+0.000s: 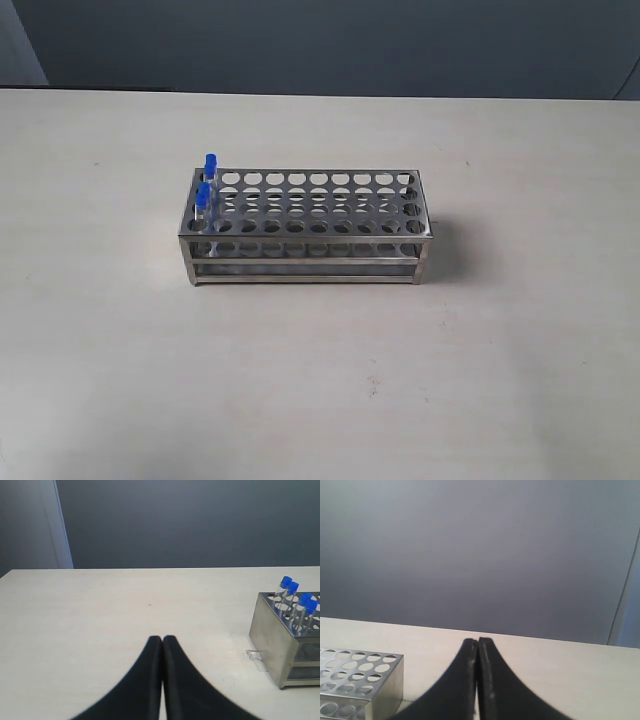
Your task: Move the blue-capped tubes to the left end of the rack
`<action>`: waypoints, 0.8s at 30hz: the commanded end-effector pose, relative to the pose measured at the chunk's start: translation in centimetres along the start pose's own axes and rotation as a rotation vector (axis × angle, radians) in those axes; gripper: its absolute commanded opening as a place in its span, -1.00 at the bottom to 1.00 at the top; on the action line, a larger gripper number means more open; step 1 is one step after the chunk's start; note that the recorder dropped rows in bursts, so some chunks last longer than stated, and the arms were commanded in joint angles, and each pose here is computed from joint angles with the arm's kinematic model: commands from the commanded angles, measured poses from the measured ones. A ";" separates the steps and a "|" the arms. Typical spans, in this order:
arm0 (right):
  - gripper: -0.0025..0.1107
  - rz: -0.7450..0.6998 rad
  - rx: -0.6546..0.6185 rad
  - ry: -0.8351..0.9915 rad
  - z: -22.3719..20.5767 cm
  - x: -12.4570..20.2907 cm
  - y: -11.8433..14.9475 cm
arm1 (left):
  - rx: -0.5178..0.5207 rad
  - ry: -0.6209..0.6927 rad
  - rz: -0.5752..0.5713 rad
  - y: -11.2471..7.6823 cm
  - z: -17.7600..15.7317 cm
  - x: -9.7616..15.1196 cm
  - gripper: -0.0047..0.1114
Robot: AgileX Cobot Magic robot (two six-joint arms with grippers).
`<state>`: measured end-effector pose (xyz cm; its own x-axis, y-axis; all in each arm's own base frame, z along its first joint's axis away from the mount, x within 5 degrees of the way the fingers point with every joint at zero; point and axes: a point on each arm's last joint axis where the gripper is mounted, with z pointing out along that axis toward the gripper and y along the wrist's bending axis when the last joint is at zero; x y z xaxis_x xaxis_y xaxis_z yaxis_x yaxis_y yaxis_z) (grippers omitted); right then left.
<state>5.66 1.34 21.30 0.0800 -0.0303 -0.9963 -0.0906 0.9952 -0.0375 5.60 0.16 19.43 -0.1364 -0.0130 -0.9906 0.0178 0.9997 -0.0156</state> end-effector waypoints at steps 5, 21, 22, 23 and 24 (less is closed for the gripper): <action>-0.95 -0.004 0.003 -0.003 0.0 0.0 0.0 | 0.008 -0.006 -0.006 0.0 0.0 0.1 -0.91; -0.95 -0.004 -0.006 -0.003 0.0 0.0 0.1 | 0.008 -0.006 -0.006 0.0 0.0 0.1 -0.91; -0.95 -0.004 -0.006 -0.003 0.0 0.0 0.1 | 0.008 -0.006 -0.006 0.0 0.0 0.1 -0.91; -0.95 -0.004 -0.006 -0.003 0.0 0.0 0.1 | 0.008 -0.006 -0.006 0.0 0.0 0.1 -0.91; -0.95 -0.004 -0.006 -0.003 0.0 0.0 0.1 | 0.008 -0.006 -0.006 0.0 0.0 0.1 -0.91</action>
<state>5.64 1.47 21.30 0.0800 -0.0303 -0.9963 -0.1055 0.9937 -0.0387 5.60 0.16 19.43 -0.1364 -0.0130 -0.9906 0.0178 0.9997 -0.0156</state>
